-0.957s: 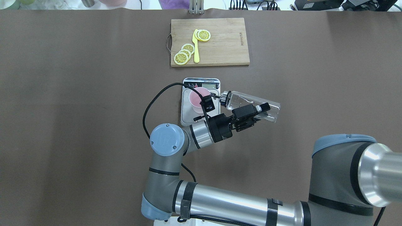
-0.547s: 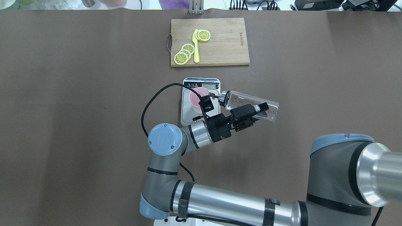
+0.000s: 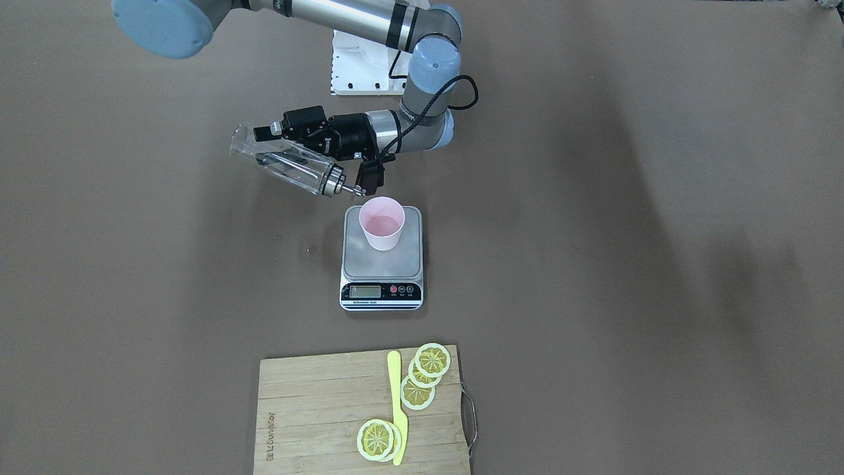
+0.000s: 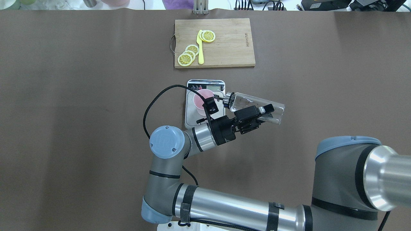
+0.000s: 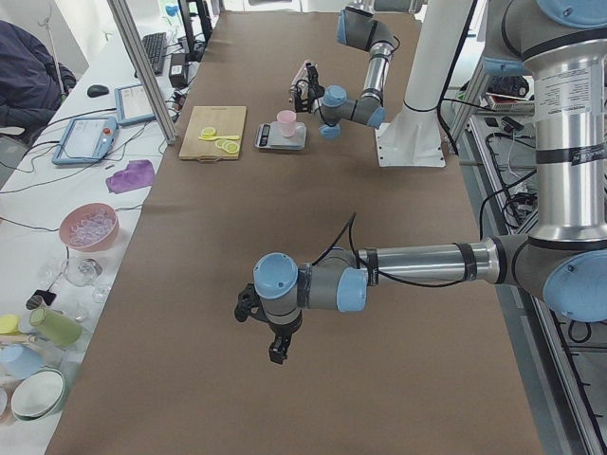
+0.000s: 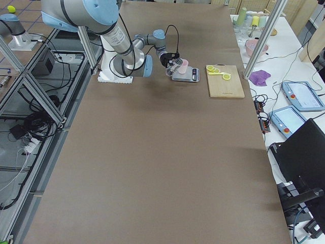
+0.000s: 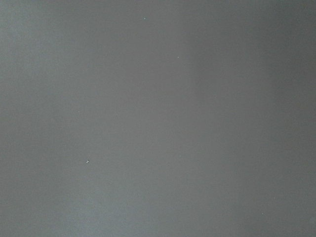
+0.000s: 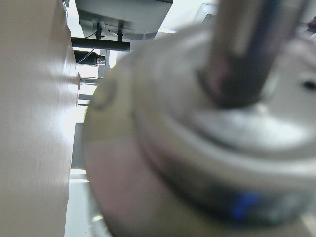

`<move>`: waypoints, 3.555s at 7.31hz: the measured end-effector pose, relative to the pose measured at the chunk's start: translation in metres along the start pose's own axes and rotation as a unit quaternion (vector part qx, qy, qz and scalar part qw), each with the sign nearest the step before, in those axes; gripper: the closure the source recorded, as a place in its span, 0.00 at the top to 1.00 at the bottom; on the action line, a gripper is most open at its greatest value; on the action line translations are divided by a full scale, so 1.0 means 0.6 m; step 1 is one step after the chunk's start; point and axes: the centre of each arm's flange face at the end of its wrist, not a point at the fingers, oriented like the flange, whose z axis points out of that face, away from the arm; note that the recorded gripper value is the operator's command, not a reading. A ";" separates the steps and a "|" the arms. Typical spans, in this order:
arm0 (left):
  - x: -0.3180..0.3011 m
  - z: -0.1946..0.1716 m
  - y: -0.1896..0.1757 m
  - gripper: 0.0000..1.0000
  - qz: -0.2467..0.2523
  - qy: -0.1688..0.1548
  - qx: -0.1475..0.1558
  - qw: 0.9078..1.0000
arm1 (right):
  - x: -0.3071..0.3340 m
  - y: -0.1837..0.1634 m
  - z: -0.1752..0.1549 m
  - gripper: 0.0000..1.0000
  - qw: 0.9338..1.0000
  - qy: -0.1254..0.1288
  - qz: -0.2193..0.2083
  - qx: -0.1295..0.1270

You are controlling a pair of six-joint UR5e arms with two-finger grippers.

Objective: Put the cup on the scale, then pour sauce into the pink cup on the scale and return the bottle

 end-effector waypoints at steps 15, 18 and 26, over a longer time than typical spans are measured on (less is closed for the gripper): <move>0.001 0.001 0.007 0.98 -0.001 0.000 0.000 1.000 | 0.011 -0.012 -0.008 0.00 1.000 0.000 0.018 0.010; 0.002 0.000 0.006 0.98 0.000 0.000 0.000 1.000 | 0.024 -0.018 -0.012 0.00 0.999 -0.014 0.038 0.014; 0.005 -0.005 0.001 0.98 0.008 -0.002 0.008 1.000 | 0.100 -0.015 0.033 0.00 0.984 -0.130 0.112 0.056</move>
